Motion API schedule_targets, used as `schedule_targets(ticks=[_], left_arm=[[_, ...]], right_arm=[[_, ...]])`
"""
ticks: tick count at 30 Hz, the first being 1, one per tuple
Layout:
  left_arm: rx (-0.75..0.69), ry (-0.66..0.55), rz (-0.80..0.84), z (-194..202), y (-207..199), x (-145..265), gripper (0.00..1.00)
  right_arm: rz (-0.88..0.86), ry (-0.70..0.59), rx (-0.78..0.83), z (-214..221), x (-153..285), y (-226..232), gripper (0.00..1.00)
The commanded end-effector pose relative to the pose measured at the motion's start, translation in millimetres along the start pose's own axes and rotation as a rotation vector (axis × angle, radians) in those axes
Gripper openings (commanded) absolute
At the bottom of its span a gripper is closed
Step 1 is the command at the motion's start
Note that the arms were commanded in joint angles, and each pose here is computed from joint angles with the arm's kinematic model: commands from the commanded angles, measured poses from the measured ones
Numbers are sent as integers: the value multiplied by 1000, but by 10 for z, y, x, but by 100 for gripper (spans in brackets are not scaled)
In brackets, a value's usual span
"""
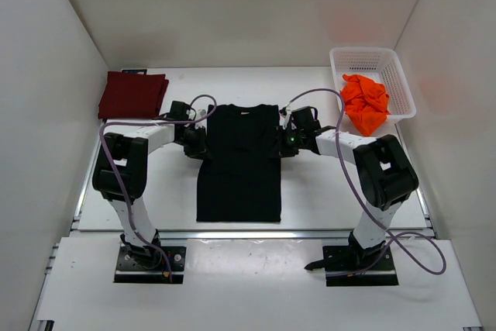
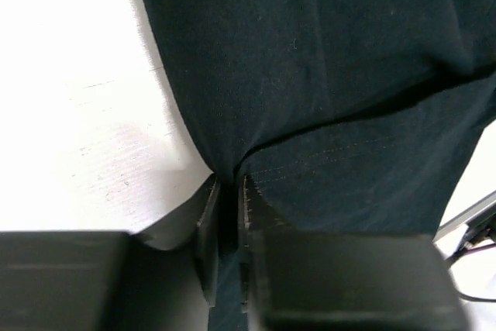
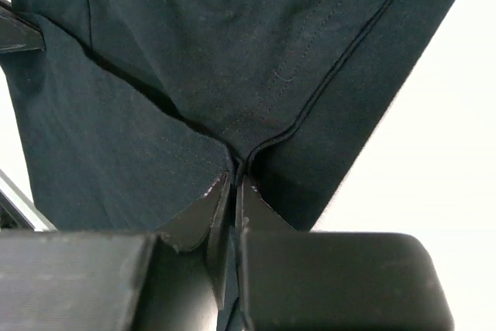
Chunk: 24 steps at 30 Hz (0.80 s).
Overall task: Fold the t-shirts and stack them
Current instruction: Grab one side of the 2/3 rectangular tshirt with both arms
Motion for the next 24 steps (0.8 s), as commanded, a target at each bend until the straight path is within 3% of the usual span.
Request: schedule_targets(ticks=[1,5,12,19,21,23,24], left_arm=[[-19,-55,27,-198,-103,186,18],[-71,-87,60,-289,-263,339,9],[-157,-139,127,-412,-623,547,9],[-157,-144,36,-535,-400,380,11],[-164,-154,4,-603,-311,350,13],[-183,-160,-40,-645,-224,337,16],[-188,-147,-55,-613,-208,307,20]], right_arm=[[-56,-58,39,-205,74,172,1],[-45,-106,31,-194,294,173,0],[-18,-242,47,-204,662,144,0],[-34,-188,52,-312,484,14,1],[-5,-167,34,-414,394,-59,5],[15,-157,30,-461,330,-120,27],[20,-162,33,-522,318,-154,33]])
Point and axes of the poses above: each gripper's point midway between its finger pads, its own x axis back along the fingers, its own y axis along the line the jaws close on, z = x × y, the point moved 1 cm from there along x, back along the fingers, and after that the axes turned 10 degrees about -x, right-handed, at the moved point
